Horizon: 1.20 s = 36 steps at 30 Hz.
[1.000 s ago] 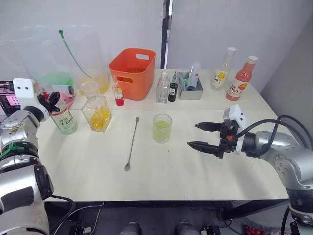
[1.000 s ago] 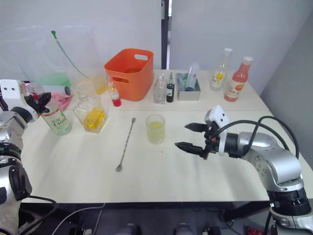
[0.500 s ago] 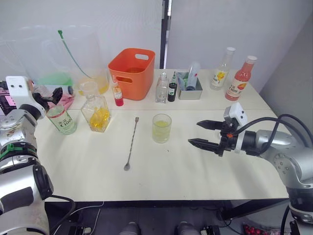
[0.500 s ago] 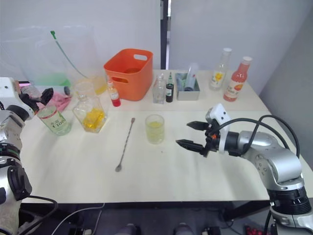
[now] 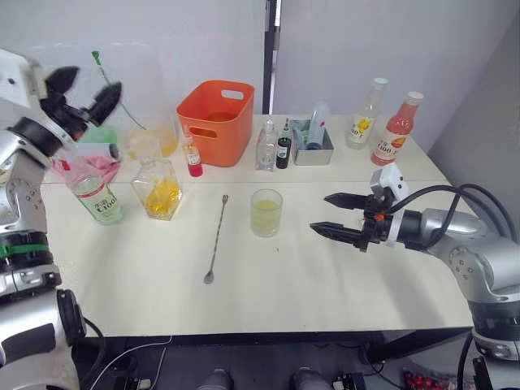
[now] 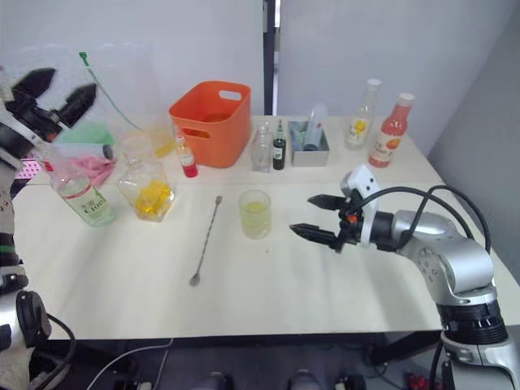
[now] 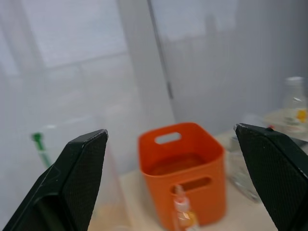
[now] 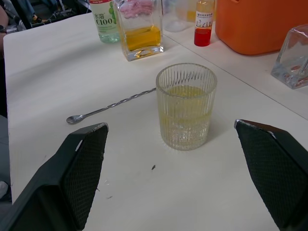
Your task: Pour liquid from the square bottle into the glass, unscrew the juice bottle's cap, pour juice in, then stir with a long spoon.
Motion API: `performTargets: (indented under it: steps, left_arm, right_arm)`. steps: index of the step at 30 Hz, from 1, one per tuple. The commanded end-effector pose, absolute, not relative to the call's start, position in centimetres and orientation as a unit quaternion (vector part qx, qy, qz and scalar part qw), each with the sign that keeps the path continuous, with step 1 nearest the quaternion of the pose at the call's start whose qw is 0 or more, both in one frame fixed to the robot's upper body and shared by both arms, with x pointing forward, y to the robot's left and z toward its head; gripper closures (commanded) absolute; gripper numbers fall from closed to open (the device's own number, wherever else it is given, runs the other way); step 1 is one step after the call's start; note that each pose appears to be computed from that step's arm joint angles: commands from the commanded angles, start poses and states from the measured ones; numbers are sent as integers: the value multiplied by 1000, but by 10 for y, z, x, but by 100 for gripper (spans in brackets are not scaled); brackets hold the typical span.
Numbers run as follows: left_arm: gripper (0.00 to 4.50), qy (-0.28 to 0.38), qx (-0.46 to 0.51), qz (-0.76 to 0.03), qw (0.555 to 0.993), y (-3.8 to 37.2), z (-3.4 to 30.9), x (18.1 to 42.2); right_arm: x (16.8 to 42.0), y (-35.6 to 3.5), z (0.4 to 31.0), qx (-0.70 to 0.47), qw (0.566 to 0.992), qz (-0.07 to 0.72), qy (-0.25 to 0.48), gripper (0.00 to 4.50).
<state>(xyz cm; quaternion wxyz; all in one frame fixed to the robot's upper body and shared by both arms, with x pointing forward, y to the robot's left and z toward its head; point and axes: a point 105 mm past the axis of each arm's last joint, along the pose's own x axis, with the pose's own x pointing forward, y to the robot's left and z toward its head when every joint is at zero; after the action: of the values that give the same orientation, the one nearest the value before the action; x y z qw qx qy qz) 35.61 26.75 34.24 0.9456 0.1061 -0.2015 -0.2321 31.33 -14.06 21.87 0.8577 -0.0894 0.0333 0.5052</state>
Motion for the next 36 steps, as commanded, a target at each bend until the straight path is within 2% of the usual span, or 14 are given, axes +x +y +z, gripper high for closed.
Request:
performTargets:
  steps: [1,5,7,9,11,16,20,25,27,30,32,36]
  left_arm:
    - [2,-178,124,-279,935,251,344,333]
    - [2,-117,127,-309,935,242,311,320]
    - [2,-110,119,-305,938,241,302,316]
    - [2,-74,109,-317,939,233,272,307]
    - [2,-39,110,-312,943,234,247,296]
    - [2,-6,105,-280,954,244,220,280]
    - [2,41,101,-257,960,259,187,259]
    - [2,55,129,-218,966,276,169,252]
    - [2,67,146,-205,965,285,156,248]
    - [2,94,245,-154,953,318,130,241]
    - [2,111,231,-163,953,323,120,235]
    - [2,98,205,-164,960,334,118,231]
  right_arm:
    - [312,-143,231,-103,854,511,5,0]
    - [312,-148,228,-106,852,512,3,0]
    - [312,-150,227,-108,851,513,3,0]
    - [310,-151,221,-116,848,518,5,0]
    - [307,-153,217,-122,845,520,5,0]
    - [297,-154,207,-127,841,525,6,0]
    - [288,-164,196,-136,845,517,11,0]
    - [286,-181,183,-122,859,496,27,0]
    - [285,-201,161,-122,871,473,54,0]
    - [283,-237,135,-116,896,419,87,0]
    - [283,-244,128,-123,900,406,96,0]
    - [279,-252,121,-122,907,392,98,0]
